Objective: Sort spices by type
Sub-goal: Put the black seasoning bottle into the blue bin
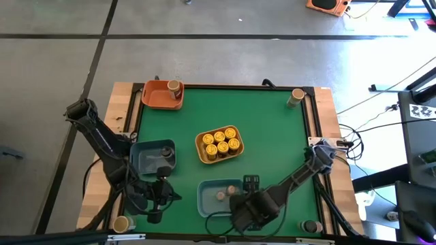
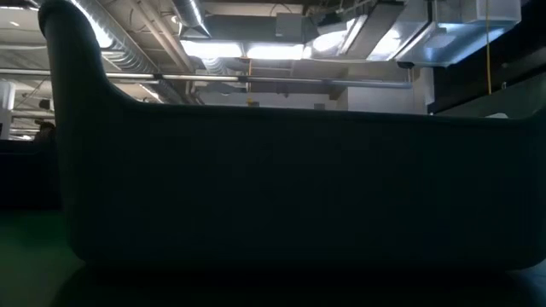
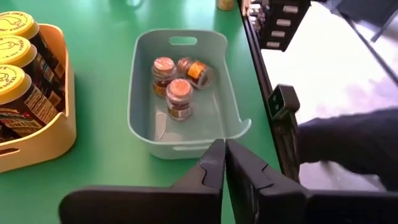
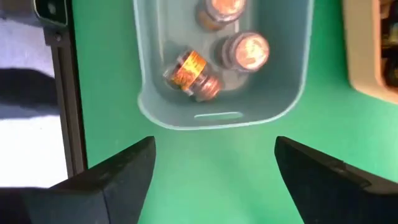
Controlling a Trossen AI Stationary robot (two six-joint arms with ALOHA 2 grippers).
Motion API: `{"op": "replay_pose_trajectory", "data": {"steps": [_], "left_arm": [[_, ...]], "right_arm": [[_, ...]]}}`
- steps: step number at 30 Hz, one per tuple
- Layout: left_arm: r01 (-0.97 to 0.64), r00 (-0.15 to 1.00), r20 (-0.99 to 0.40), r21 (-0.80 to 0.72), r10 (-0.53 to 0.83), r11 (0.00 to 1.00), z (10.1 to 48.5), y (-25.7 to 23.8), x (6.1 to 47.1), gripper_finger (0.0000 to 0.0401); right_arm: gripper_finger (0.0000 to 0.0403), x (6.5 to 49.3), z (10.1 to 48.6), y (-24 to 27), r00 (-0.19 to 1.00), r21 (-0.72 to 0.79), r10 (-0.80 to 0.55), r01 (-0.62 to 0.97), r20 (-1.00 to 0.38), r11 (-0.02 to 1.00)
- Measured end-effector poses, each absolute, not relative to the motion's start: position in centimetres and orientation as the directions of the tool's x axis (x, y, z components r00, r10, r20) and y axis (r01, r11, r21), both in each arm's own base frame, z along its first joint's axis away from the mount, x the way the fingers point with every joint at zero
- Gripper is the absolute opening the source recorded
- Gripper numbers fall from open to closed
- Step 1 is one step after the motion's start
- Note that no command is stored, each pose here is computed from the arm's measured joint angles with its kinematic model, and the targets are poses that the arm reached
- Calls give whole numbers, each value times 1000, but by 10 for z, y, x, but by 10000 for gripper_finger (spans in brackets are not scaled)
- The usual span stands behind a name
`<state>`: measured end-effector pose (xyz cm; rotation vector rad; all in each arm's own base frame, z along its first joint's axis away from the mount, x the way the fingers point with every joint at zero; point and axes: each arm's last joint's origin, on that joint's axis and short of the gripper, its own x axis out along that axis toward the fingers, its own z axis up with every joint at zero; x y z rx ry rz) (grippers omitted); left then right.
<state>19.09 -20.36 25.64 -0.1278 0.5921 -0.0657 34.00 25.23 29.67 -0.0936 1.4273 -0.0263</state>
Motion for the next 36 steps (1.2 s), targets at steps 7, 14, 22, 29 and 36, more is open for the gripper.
{"op": "replay_pose_trajectory", "data": {"steps": [7,14,22,29,36], "left_arm": [[-29,838,-542,-174,-71,984,258,-195,201,90],[-32,859,-510,-154,-51,987,262,-186,214,192],[-99,862,-507,-168,0,981,255,-178,231,221],[-131,844,-536,-133,41,982,244,-174,241,211],[-115,836,-548,-138,20,984,242,-175,241,210]], "right_arm": [[328,309,315,250,173,-87,-91,33,-981,996],[328,241,316,244,153,-130,-164,212,-974,969],[328,149,296,256,-11,-87,-97,553,-995,828],[328,127,290,280,-49,13,54,605,-997,796],[328,118,280,295,-26,23,52,640,-998,768]]}}
